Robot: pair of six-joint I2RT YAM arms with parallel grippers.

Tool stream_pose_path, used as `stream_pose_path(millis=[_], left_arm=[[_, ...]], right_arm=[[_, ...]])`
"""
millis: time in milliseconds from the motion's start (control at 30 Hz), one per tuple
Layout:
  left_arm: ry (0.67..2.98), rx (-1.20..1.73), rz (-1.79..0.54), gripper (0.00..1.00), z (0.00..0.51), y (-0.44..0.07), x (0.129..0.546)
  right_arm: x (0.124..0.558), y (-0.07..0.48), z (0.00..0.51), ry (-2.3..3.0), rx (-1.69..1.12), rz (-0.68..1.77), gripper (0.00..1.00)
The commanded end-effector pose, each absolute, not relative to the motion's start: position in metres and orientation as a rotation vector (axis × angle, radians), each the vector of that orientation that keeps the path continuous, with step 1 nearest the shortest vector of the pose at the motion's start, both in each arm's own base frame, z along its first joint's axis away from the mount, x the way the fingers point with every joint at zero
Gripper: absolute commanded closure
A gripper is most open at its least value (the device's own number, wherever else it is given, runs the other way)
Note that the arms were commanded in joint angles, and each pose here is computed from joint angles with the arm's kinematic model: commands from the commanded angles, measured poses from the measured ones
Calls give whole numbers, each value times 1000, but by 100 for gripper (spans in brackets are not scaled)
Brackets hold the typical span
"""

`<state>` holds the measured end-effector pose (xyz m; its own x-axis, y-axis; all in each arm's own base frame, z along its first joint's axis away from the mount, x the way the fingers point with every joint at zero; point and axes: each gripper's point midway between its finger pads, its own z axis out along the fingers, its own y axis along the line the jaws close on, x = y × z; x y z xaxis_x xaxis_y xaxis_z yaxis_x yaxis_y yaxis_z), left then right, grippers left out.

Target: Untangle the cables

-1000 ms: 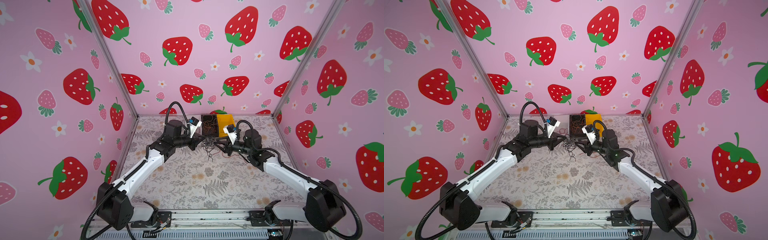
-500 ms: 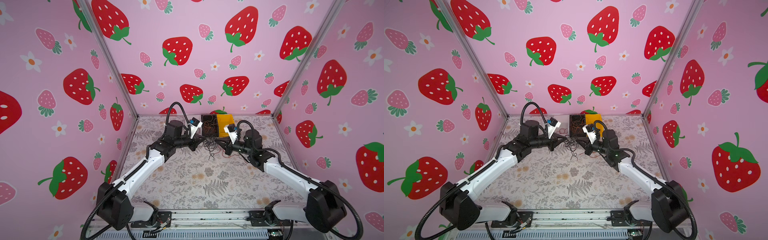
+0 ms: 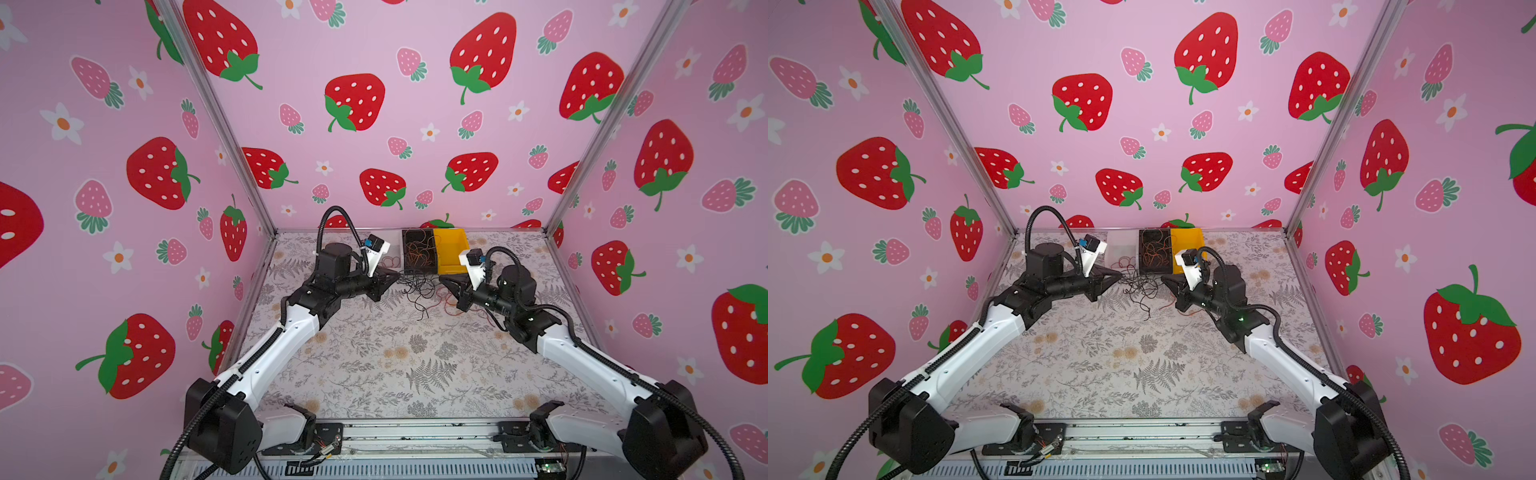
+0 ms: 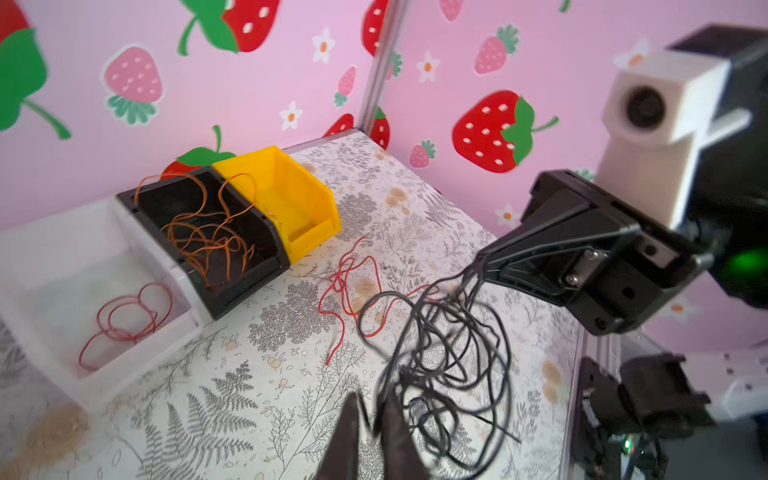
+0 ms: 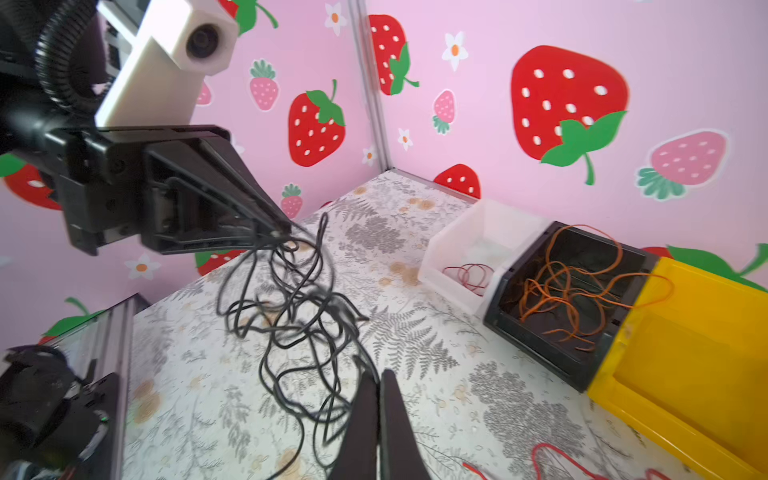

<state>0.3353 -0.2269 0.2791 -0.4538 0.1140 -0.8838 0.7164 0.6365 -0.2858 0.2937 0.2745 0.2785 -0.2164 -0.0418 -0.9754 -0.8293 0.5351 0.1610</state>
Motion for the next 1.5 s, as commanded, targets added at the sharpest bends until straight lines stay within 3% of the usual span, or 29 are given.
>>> stream_pose_path(millis=[0,100,433,533,967,1167,1400,1467], left_arm=[[2021,542,-754,64,265,-198,349],[1984,573,-796,54,273,-205,347],[1929,776,-979,53,290,-281,331],[1959,741,-1016,48,279,-288,334],[1983,745,-1038,48,257,-314,357],[1967,762,-1014,68,261,-316,356],[1952,783,-945,99,266,-306,351],[1944,795,-926,100,270,-302,347]], right_arm=[[303,261,302,1569,-692,793,100],[302,273,296,1600,-751,851,100],[307,295,296,1622,-798,893,100],[303,300,302,1605,-812,915,100],[302,309,308,1596,-818,942,100],[306,304,307,1611,-784,913,100],[316,293,312,1619,-725,884,100],[324,284,311,1641,-679,854,100]])
